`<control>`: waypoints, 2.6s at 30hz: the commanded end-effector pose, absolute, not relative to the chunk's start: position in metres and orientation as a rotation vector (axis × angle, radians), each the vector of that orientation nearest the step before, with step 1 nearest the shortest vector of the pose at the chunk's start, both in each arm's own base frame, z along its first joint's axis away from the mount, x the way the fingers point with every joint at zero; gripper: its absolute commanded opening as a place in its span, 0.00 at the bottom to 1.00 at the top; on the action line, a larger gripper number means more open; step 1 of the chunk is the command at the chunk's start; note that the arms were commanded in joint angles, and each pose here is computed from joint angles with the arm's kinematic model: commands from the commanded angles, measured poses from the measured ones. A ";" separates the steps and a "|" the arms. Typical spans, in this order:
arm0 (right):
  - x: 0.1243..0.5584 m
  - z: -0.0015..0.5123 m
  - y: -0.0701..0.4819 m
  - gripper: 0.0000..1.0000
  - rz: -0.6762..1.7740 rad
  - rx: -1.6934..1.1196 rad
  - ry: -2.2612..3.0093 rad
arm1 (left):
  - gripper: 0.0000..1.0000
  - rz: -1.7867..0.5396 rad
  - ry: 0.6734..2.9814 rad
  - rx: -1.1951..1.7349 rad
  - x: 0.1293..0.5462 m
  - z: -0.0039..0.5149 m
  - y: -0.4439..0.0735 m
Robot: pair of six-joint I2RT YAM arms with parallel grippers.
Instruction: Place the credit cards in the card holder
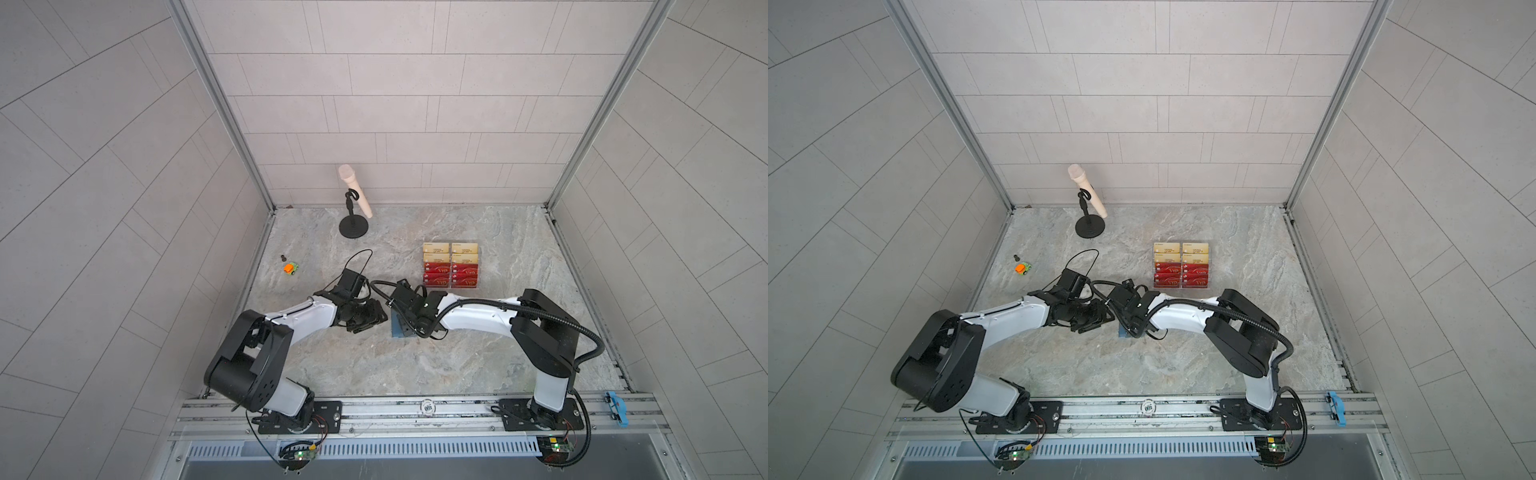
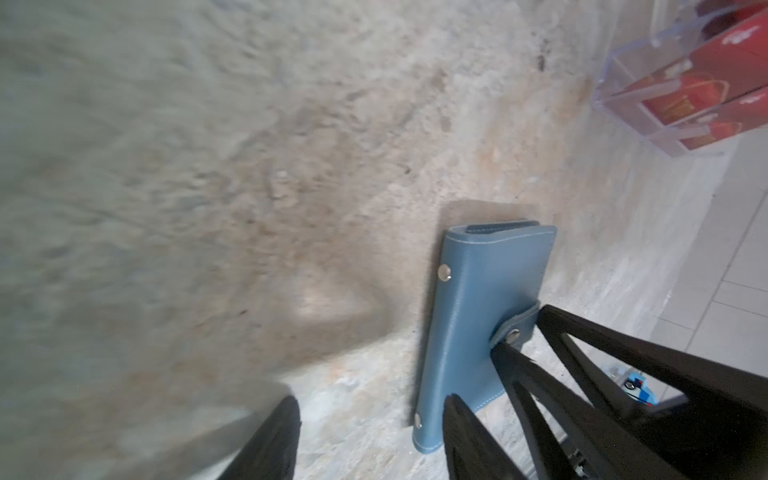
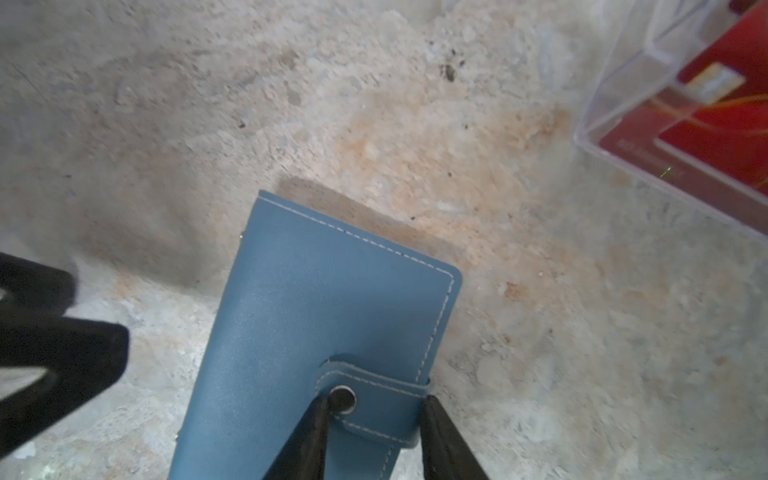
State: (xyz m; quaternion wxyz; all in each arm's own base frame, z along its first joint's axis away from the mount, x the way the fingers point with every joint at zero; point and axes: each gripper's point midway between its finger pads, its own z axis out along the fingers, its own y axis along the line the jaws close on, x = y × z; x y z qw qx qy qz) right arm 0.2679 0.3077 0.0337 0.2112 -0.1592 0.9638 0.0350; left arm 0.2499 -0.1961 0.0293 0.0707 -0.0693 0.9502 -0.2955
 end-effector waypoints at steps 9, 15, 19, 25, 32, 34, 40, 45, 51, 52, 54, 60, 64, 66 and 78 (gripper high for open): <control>0.258 0.036 0.269 0.39 0.186 -0.388 2.740 | 0.58 -1.063 2.813 -0.126 0.268 0.035 -0.241; 0.256 0.027 0.259 0.36 0.252 -0.390 2.791 | 0.57 -1.139 2.803 -0.071 0.263 0.034 -0.271; 0.254 0.019 0.250 0.32 0.259 -0.382 2.812 | 0.56 -1.179 2.800 -0.069 0.264 0.033 -0.280; 0.256 0.009 0.236 0.31 0.257 -0.377 2.837 | 0.56 -1.237 2.804 -0.059 0.266 0.028 -0.290; 0.258 0.003 0.229 0.31 0.278 -0.368 2.847 | 0.52 -1.379 2.723 -0.024 0.269 0.045 -0.307; 0.259 0.003 0.230 0.31 0.288 -0.368 2.847 | 0.48 -1.410 2.708 -0.011 0.268 0.049 -0.311; 0.260 0.006 0.233 0.31 0.323 -0.372 2.839 | 0.41 -1.453 2.677 0.031 0.266 0.055 -0.320; 0.260 0.013 0.238 0.32 0.364 -0.378 2.822 | 0.32 -1.462 2.687 0.046 0.264 0.050 -0.324; 0.262 0.018 0.241 0.32 0.387 -0.384 2.806 | 0.23 -1.451 2.712 0.046 0.263 0.042 -0.323; 0.262 0.019 0.242 0.32 0.392 -0.385 2.804 | 0.21 -1.448 2.716 0.046 0.263 0.040 -0.323; 0.263 0.023 0.243 0.32 0.401 -0.385 2.798 | 0.14 -1.443 2.710 0.041 0.264 0.041 -0.322; 0.267 0.043 0.241 0.33 0.394 -0.374 2.757 | 0.05 -1.383 2.698 0.054 0.265 0.060 -0.317; 0.269 0.049 0.240 0.33 0.384 -0.377 2.745 | 0.07 -1.365 2.695 0.114 0.264 0.071 -0.316; 0.267 0.048 0.239 0.33 0.377 -0.384 2.756 | 0.06 -1.358 2.714 0.127 0.262 0.069 -0.316; 0.265 0.053 0.237 0.33 0.387 -0.375 2.739 | 0.05 -1.397 2.647 0.129 0.267 0.092 -0.320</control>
